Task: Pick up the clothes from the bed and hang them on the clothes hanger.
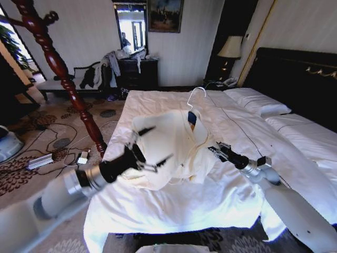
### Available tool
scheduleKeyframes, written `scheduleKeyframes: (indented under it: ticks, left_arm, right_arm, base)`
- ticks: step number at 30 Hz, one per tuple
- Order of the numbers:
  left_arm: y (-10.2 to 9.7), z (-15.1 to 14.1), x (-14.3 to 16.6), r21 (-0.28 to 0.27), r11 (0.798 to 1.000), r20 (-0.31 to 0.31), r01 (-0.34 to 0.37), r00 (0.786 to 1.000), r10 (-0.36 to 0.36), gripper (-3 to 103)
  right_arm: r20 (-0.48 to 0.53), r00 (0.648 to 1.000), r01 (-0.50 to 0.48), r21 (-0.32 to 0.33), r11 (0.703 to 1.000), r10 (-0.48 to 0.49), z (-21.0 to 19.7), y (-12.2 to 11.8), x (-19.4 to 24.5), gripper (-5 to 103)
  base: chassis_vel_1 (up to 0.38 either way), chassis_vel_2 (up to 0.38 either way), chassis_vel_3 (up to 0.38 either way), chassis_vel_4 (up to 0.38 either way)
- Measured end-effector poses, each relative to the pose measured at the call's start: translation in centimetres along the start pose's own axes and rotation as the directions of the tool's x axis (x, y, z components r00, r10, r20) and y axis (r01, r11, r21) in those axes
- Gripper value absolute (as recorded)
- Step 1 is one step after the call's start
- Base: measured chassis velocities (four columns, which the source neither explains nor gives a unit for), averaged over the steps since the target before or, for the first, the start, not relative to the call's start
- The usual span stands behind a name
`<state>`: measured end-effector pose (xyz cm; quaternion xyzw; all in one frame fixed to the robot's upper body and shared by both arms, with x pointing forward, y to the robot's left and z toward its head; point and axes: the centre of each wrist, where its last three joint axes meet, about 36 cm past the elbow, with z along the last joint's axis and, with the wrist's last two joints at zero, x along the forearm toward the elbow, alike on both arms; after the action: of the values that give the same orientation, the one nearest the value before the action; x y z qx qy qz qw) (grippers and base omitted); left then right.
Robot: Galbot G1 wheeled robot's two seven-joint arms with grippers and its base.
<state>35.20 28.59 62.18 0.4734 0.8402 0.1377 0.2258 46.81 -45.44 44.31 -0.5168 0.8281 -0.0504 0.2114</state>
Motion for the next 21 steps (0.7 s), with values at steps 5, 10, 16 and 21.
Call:
scheduleKeyframes:
  ticks: [5,10,16,21]
  left_arm:
    - [1.7,2.0,1.0,0.016,0.999,-0.05,-0.03,0.998,0.031,100]
    - [2.4,4.5,2.2,0.052,0.998,-0.114,-0.043,0.992,0.048,100]
    - [2.8,5.7,3.0,0.082,0.995,-0.193,-0.065,0.978,0.08,100]
    - [2.2,5.6,3.3,0.131,0.984,-0.249,-0.124,0.956,0.154,100]
  right_arm:
    - [-0.025,0.997,0.071,0.036,0.997,-0.07,0.3,-0.1,0.5,23]
    - [-0.048,0.986,0.165,0.056,0.985,-0.162,-0.2,-0.3,0.7,23]
    - [-0.062,0.975,0.217,0.056,0.974,-0.214,-0.3,-0.2,0.8,23]
    - [-0.065,0.959,0.278,0.058,0.959,-0.274,-0.2,0.2,-0.7,23]
  base:
    - [0.0,0.0,0.0,0.0]
    - [0.0,0.0,0.0,0.0]
    - [0.0,0.0,0.0,0.0]
    - [0.0,0.0,0.0,0.0]
